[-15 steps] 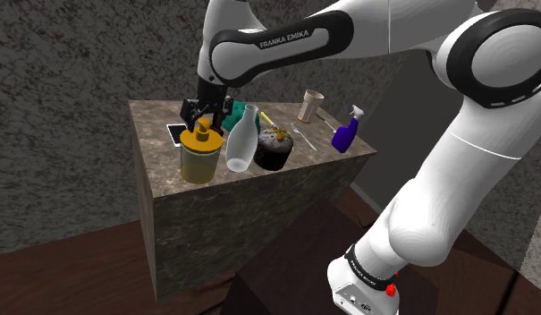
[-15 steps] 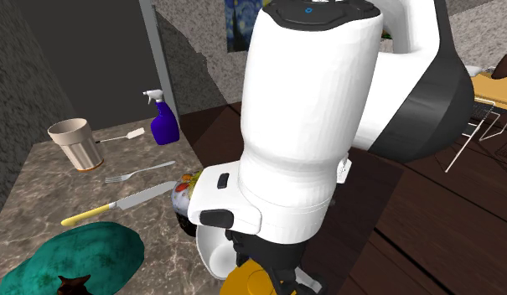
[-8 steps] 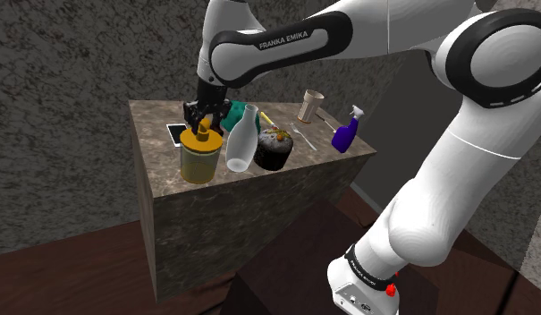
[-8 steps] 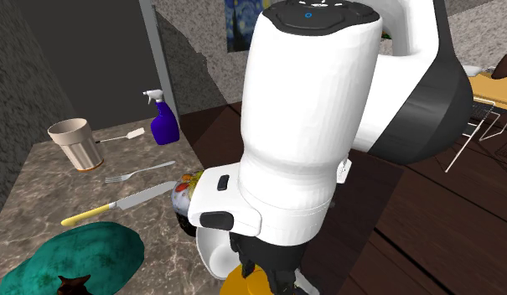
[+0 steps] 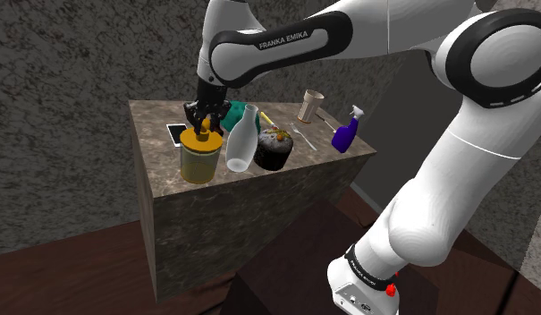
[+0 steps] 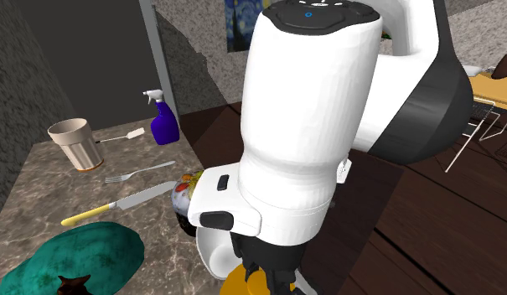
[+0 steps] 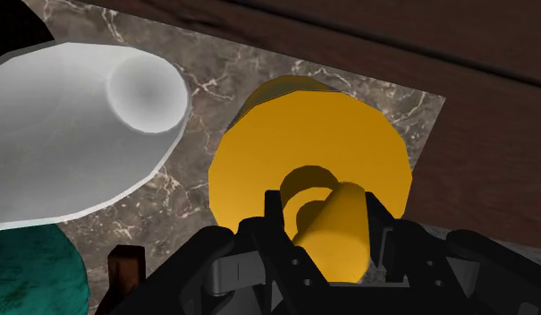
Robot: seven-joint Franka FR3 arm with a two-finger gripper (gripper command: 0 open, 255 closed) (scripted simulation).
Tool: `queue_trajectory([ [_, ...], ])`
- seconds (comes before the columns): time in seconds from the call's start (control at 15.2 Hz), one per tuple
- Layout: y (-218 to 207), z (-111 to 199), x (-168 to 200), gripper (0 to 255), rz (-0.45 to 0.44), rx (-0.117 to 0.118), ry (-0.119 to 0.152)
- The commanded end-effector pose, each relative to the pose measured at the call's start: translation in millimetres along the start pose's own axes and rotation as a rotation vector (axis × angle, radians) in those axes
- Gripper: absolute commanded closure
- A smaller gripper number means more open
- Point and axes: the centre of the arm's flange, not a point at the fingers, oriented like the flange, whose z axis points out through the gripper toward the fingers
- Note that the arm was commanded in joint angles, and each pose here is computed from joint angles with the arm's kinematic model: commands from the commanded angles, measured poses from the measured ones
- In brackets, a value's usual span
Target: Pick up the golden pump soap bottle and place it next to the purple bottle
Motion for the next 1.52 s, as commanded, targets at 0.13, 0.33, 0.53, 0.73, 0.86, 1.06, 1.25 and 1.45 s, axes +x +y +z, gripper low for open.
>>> queue_trajectory([
  [0.13,0.0,-10.2,0.9,255,0.000,0.000,0.000],
  [0.33,0.1,-26.0,2.5,255,0.000,0.000,0.000],
  [0.53,0.1,-41.7,4.0,255,0.000,0.000,0.000],
  [0.73,0.1,-57.5,5.5,255,0.000,0.000,0.000],
  [0.86,0.2,-68.0,6.6,255,0.000,0.000,0.000],
  [1.06,0.2,-83.8,8.1,255,0.000,0.000,0.000],
  [1.25,0.2,-99.5,9.7,255,0.000,0.000,0.000],
  [1.45,0.3,-115.3,11.2,255,0.000,0.000,0.000],
])
